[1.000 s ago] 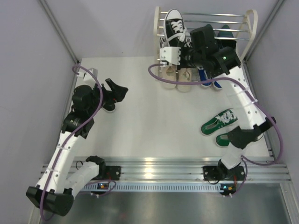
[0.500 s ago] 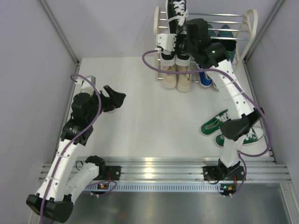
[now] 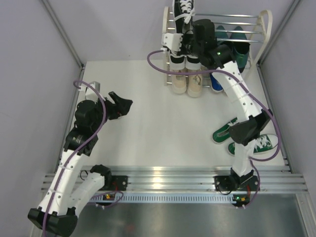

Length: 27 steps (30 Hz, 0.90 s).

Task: Place and organize the shoes onto the shoe shelf
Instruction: Place the shoe at the shoe shelf.

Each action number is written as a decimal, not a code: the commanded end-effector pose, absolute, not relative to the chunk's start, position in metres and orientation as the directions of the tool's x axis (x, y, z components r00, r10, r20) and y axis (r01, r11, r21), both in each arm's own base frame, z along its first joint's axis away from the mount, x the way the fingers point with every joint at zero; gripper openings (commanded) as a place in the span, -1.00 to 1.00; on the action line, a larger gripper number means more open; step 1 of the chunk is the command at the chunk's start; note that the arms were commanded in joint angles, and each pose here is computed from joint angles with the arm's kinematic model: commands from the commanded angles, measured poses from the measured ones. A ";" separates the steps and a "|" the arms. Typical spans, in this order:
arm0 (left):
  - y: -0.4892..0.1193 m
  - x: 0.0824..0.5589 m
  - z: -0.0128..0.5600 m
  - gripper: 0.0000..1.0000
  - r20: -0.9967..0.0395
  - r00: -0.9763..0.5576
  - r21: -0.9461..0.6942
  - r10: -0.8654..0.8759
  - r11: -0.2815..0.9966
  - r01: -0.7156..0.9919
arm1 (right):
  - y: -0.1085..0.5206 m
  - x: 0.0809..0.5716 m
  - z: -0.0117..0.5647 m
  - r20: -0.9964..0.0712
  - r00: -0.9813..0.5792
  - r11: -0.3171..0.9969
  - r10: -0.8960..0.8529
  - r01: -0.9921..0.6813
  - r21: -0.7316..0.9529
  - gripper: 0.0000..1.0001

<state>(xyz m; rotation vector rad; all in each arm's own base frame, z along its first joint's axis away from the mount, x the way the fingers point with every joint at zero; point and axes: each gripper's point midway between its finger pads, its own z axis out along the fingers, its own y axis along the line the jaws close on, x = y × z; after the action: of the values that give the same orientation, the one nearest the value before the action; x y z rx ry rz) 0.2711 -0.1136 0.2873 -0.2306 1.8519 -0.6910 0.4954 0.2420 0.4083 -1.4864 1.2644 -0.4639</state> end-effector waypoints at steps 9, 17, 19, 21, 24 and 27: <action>-0.111 0.271 0.300 0.75 -0.780 -0.353 -0.594 -0.517 0.789 0.157 | 0.227 0.498 0.498 -0.369 0.421 0.303 -0.829 -0.217 -0.928 -0.06; -0.081 0.278 0.260 0.88 -0.686 -0.352 -0.632 -0.636 0.761 -0.143 | 0.216 0.467 0.542 -0.439 0.475 0.413 -0.763 -0.163 -0.896 0.74; -0.065 0.280 0.243 0.90 -0.666 -0.325 -0.615 -0.671 0.741 -0.270 | 0.214 0.456 0.548 -0.495 0.478 0.465 -0.726 -0.190 -0.865 0.78; -0.055 0.282 0.232 0.95 -0.646 -0.301 -0.605 -0.702 0.710 -0.359 | 0.212 0.436 0.557 -0.535 0.503 0.492 -0.679 -0.230 -0.840 0.84; -0.044 0.288 0.199 0.94 -0.594 -0.341 -0.555 -0.728 0.679 -0.481 | 0.213 0.408 0.542 -0.622 0.490 0.500 -0.611 -0.370 -0.783 0.99; -0.030 0.295 0.173 0.91 -0.538 -0.344 -0.541 -0.770 0.628 -0.559 | 0.214 0.379 0.516 -0.697 0.455 0.479 -0.554 -0.510 -0.714 0.99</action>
<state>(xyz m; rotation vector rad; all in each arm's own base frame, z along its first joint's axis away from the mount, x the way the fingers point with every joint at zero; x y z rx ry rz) 0.2945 -0.0500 0.1984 -0.8773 2.0280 -0.3969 0.4215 0.2159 0.5212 -1.1412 1.1326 -0.2394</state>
